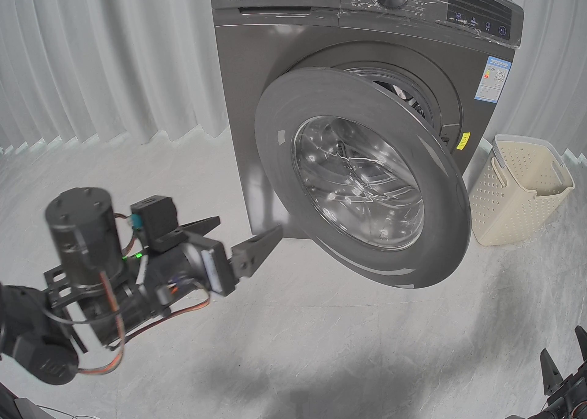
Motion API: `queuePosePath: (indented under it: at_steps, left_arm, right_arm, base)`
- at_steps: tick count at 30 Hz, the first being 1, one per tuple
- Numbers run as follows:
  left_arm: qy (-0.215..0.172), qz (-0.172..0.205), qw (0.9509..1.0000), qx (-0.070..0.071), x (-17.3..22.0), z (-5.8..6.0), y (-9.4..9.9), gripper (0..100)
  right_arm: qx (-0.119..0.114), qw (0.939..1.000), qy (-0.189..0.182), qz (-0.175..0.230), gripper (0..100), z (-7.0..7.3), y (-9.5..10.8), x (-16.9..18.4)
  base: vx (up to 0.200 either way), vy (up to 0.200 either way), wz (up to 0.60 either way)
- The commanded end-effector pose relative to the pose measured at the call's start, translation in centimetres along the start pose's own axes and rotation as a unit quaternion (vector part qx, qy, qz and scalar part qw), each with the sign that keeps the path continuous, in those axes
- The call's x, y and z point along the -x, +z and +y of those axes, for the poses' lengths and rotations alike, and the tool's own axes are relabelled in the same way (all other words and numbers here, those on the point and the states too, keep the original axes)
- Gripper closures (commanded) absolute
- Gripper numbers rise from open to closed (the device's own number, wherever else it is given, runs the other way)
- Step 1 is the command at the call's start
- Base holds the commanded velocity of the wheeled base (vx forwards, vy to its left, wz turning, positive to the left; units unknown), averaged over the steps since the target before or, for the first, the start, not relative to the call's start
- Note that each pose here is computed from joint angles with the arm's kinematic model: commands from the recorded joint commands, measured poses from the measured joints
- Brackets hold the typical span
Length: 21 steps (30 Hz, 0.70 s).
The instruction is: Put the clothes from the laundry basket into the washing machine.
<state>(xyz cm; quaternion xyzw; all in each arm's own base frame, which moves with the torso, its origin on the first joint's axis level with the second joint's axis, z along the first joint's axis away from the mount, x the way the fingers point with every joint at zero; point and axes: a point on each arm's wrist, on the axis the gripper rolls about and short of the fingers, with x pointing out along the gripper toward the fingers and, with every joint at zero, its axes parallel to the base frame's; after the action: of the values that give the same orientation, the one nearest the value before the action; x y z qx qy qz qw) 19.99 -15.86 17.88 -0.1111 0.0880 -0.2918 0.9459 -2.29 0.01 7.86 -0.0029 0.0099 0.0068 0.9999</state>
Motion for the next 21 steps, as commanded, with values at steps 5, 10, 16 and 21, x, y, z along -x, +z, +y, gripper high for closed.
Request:
queuePosePath:
  at_steps: [5,10,16,21]
  left_arm:
    - [-0.003,-0.071,0.9974,-0.012,12.6,1.3,-0.8,0]
    - [0.036,-0.075,0.9961,-0.030,15.5,2.4,-2.5,0]
    - [0.125,-0.084,0.9870,-0.056,18.6,4.0,-3.9,0]
    - [0.188,-0.105,0.9746,-0.063,21.1,4.6,-5.5,0]
  right_arm:
    - [0.000,1.0000,0.001,0.002,0,0.0,-0.3,0.0]
    - [0.000,1.0000,0.000,0.002,0,0.0,-0.3,0.0]
    - [0.000,1.0000,0.000,0.002,0,0.0,-0.3,0.0]
    - [0.000,1.0000,0.000,0.002,0,0.0,-0.3,0.0]
  base:
    - [0.000,0.000,0.00]
    - [0.000,0.000,0.00]
    - [0.000,0.000,0.00]
    - [0.000,0.000,0.00]
